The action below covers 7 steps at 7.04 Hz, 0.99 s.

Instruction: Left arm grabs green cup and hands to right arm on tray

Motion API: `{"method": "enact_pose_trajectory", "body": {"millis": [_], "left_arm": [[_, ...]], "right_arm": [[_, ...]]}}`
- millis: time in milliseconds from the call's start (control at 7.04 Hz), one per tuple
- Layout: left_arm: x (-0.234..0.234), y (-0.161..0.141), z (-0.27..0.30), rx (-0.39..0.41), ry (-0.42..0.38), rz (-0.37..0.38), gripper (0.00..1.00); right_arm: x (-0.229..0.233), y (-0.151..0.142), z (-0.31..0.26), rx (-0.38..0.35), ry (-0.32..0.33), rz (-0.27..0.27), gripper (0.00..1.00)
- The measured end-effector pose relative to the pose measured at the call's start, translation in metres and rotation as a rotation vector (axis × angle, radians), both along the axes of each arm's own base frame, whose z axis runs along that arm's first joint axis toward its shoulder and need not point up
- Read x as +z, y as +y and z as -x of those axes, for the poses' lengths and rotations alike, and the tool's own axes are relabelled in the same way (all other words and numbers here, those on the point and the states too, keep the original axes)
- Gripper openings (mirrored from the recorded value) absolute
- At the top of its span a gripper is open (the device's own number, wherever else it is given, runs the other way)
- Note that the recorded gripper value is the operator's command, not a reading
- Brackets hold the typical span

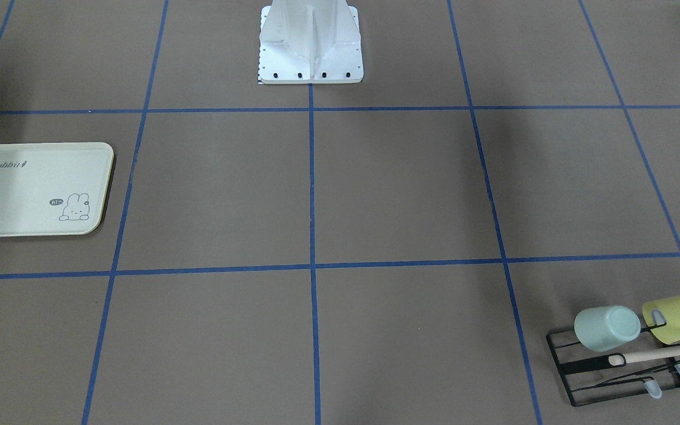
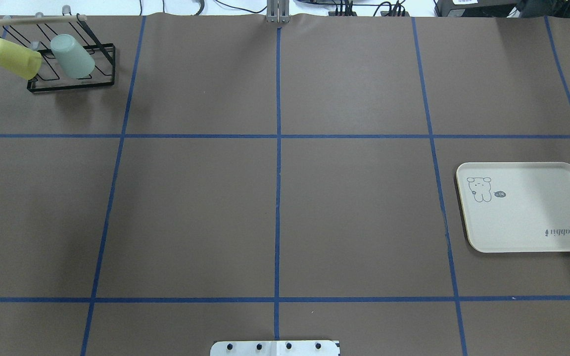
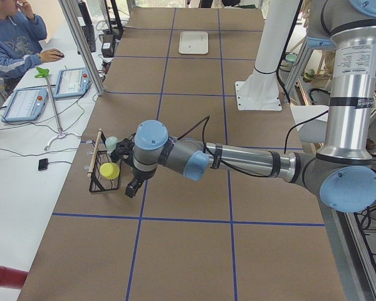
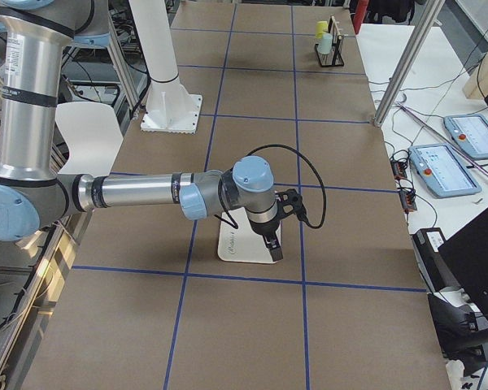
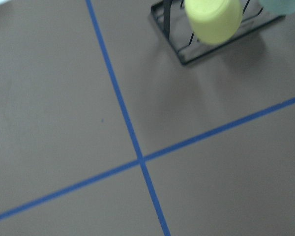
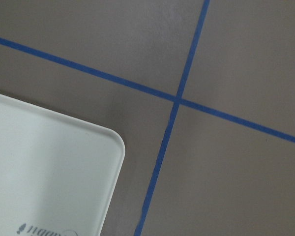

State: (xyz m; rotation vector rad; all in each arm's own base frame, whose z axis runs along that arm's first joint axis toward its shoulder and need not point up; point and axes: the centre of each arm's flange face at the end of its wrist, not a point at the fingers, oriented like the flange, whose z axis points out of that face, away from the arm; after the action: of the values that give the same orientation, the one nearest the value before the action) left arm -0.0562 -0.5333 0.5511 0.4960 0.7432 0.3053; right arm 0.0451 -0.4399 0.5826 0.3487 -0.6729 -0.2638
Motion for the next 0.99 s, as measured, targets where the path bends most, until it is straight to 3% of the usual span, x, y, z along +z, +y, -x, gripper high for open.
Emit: {"method": "enact_pose_trajectory", "body": {"millis": [284, 568, 994], "left_arm": [[-0.022, -0.037, -0.008, 0.013, 0.001, -0.07, 1.0], [-0.039, -0.06, -0.027, 0.022, 0.017, -0.091, 1.0], [-0.096, -0.101, -0.094, -0.014, 0.11, -0.032, 1.0]], "right_arm": [[-0.021, -0.021, 0.001, 0.001, -0.001, -0.066, 0.99], [-0.048, -0.041, 0.005, 0.005, -0.026, -0.106, 0.99], [-0.107, -0.081, 0.053, 0.046, -0.12, -0.079, 0.99]]}}
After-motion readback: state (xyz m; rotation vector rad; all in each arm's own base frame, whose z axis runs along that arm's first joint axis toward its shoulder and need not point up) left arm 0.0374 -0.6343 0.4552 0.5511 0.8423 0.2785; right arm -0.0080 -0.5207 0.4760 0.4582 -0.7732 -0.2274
